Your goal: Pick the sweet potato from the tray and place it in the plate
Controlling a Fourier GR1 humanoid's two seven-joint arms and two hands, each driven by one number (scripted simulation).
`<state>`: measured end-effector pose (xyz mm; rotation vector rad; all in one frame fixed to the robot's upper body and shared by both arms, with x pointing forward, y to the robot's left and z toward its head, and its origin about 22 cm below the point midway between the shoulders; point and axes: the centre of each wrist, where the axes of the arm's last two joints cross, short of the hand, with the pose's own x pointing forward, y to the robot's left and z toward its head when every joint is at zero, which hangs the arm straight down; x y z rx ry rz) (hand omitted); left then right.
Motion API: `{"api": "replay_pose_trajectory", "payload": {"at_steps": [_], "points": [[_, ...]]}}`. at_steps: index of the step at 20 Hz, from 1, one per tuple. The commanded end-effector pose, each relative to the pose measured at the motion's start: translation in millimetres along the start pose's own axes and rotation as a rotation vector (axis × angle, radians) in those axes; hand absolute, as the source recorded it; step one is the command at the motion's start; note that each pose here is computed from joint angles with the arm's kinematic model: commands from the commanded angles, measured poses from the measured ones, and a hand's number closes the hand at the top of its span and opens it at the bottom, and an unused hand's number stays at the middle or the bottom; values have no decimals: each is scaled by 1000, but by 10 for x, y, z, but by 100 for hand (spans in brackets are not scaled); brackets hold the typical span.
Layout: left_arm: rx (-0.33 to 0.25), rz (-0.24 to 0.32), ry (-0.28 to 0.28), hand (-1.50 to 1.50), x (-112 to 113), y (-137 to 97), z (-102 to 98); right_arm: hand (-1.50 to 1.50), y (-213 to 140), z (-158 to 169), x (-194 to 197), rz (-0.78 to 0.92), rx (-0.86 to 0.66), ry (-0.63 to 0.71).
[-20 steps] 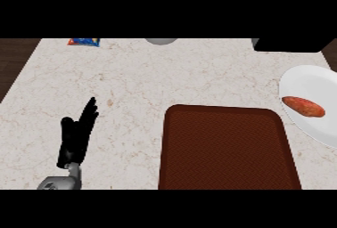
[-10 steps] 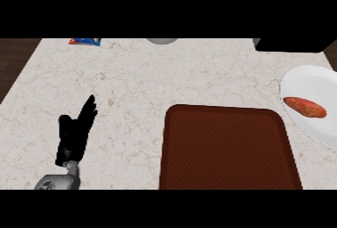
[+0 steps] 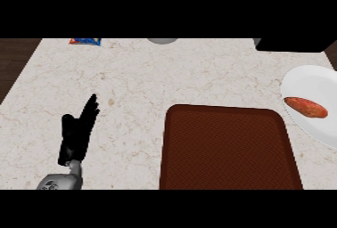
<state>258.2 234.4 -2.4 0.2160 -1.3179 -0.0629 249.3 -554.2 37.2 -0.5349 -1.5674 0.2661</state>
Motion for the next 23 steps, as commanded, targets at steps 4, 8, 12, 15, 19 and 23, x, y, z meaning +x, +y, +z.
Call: {"api": "replay_pose_trajectory", "payload": {"at_steps": [4, 8, 12, 15, 19, 23], "points": [[1, 12, 8, 0, -80, 91, 3, -150, 8, 35, -34, -28, -39, -18], [-23, -1, 8, 0, -51, -12, -5, -150, -59, 99, -51, -51, -62, -30], [0, 7, -8, 0, -78, -13, 11, -150, -244, 182, -18, -43, -113, -19], [5, 7, 4, 0, 40, 49, -59, -150, -292, 270, -56, -10, -144, 10], [-22, 0, -2, 0, -54, -6, 20, -150, -365, 270, -15, 9, -150, 24], [-19, 9, 3, 0, -67, 45, 17, -150, -306, 312, -77, 32, -170, 18]]}}
